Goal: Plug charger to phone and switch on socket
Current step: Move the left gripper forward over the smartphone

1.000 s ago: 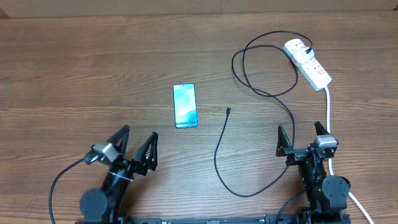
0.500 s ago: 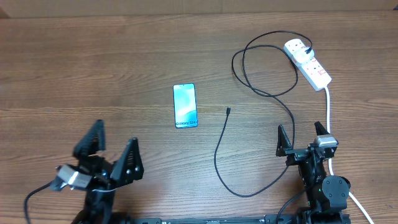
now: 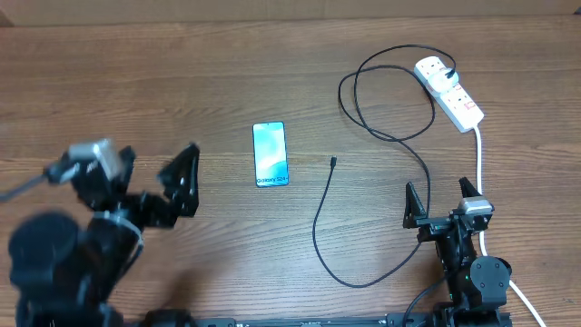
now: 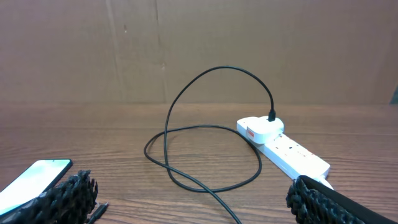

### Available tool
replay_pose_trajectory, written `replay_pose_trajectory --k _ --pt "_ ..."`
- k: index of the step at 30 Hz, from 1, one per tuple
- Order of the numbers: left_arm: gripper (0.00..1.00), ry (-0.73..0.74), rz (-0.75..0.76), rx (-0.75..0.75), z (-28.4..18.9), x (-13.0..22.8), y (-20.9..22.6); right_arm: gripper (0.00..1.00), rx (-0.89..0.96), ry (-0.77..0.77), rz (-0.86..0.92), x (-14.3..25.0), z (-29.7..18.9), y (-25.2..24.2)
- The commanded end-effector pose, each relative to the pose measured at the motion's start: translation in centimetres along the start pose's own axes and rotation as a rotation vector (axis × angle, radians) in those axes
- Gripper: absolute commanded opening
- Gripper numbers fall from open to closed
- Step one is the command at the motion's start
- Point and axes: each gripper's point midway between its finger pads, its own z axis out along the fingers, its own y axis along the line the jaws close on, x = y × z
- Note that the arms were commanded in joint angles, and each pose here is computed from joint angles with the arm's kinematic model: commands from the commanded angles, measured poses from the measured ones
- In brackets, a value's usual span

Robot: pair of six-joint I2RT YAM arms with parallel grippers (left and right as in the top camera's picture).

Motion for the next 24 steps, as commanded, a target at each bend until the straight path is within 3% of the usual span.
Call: replay_pose_trajectory --k 1,9,12,15,19,24 --pt "1.0 0.064 0.039 0.097 1.2 -0.4 -1.8 1.0 -0.003 -0.005 0.002 0.2 0.0 0.1" --pt "1.0 0.295 -0.047 0.018 4.7 0.2 -0.6 1.0 -0.003 -0.005 0.002 0.2 0.0 0.1" --pt "1.0 0.432 -0.049 -0.091 5.8 0.8 0.3 1.0 -0.003 -0.005 0.002 0.2 0.0 0.1" --pt "1.0 0.549 -0.037 -0.295 6.5 1.3 2.0 1.0 -0.003 -0.005 0.002 0.2 0.0 0.1" --pt "1.0 0.634 -0.012 -0.486 7.6 1.8 3.0 1.0 -0.003 -0.005 0.002 0.2 0.0 0.1" --pt "1.0 0.716 0.028 -0.473 10.7 3.9 1.8 1.0 -0.003 -0.005 0.002 0.2 0.0 0.1"
